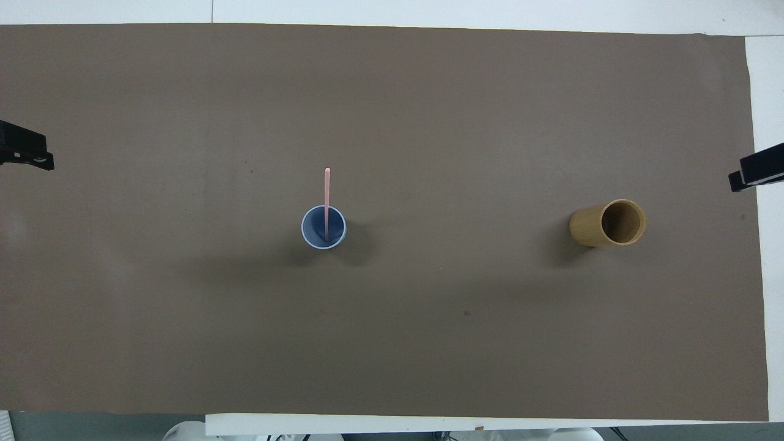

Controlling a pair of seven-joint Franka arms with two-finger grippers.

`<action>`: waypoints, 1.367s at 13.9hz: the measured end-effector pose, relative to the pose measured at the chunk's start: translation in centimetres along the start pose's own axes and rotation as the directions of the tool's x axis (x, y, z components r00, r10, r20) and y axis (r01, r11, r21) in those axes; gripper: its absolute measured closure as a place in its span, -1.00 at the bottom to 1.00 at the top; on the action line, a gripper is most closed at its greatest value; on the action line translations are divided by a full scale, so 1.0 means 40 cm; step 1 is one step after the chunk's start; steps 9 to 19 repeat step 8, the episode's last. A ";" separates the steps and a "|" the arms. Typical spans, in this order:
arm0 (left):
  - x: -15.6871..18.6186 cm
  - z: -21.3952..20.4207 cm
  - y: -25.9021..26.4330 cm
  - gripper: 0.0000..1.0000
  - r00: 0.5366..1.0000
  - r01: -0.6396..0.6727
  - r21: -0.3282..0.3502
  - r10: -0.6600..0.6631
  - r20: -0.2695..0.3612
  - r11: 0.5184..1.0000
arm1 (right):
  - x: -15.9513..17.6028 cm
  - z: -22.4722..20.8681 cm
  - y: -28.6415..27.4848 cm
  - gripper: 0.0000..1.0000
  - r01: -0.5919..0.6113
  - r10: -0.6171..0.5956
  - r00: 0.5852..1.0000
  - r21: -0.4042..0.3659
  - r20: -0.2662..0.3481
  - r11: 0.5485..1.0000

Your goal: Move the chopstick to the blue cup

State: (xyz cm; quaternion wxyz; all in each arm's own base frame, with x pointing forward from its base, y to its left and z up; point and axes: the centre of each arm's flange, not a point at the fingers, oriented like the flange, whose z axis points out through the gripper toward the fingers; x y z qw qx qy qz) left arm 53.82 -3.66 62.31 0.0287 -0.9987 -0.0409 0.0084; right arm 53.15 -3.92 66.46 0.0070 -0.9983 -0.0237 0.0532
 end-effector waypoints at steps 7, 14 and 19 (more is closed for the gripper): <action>0.000 0.000 0.000 -1.00 1.000 0.000 0.000 0.000 0.000 1.000 | -0.018 -0.013 -0.029 -1.00 0.018 -0.018 1.000 -0.011 -0.003 1.000; 0.000 0.000 0.000 -1.00 1.000 0.000 0.000 0.000 0.000 1.000 | -0.019 -0.013 -0.030 -1.00 0.019 -0.019 1.000 -0.010 -0.002 1.000; 0.000 0.000 0.000 -1.00 1.000 0.000 0.000 0.000 0.000 1.000 | -0.019 -0.013 -0.030 -1.00 0.019 -0.019 1.000 -0.010 -0.002 1.000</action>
